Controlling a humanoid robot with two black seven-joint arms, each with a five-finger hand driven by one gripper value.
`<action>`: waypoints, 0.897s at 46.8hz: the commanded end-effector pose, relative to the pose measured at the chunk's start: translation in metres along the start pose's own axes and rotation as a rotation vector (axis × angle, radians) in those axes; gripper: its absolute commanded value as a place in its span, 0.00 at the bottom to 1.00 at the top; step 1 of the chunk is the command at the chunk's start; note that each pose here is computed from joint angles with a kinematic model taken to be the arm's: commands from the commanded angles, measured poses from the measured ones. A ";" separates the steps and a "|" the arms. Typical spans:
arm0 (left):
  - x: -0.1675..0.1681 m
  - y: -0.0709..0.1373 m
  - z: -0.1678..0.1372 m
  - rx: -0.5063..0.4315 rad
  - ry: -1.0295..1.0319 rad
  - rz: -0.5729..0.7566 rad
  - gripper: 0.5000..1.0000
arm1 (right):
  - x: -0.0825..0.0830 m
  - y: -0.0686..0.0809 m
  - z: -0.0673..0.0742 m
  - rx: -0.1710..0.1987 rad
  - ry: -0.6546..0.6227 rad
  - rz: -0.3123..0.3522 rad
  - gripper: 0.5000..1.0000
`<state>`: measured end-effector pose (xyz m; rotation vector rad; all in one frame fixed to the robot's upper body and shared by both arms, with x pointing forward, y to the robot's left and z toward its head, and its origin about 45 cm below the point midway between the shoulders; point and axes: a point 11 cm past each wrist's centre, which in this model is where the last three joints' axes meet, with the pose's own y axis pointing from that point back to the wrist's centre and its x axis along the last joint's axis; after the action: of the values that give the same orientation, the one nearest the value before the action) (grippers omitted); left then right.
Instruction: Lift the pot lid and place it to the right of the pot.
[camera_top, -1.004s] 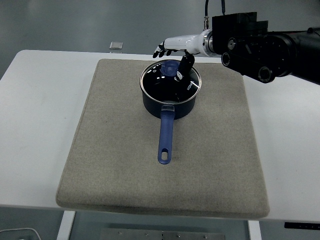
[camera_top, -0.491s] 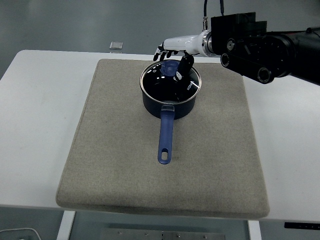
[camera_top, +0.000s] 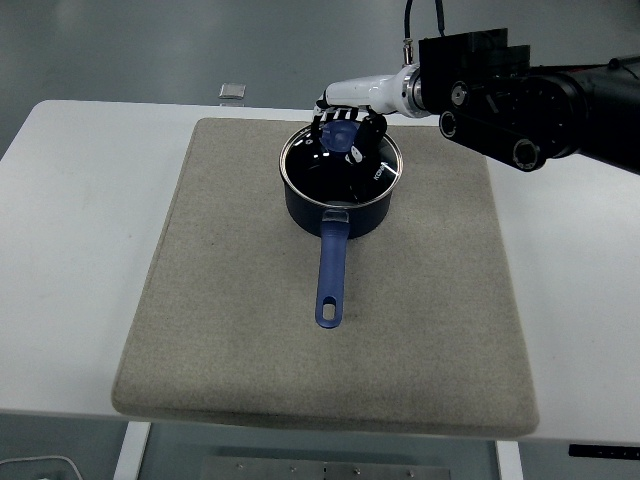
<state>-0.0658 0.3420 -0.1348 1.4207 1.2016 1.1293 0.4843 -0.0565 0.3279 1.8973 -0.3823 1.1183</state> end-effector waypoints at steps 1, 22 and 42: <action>0.000 0.000 0.000 0.000 0.000 0.000 1.00 | -0.001 0.000 -0.001 0.001 0.003 -0.004 0.42; 0.000 0.000 0.000 0.000 0.000 0.000 1.00 | 0.001 0.001 -0.002 0.003 0.011 -0.008 0.24; 0.000 0.000 0.000 0.000 0.000 0.000 1.00 | 0.003 0.002 -0.003 0.000 0.027 -0.008 0.05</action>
<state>-0.0659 0.3420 -0.1348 1.4210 1.2016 1.1292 0.4828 -0.0541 0.3320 1.8848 -0.3600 1.1330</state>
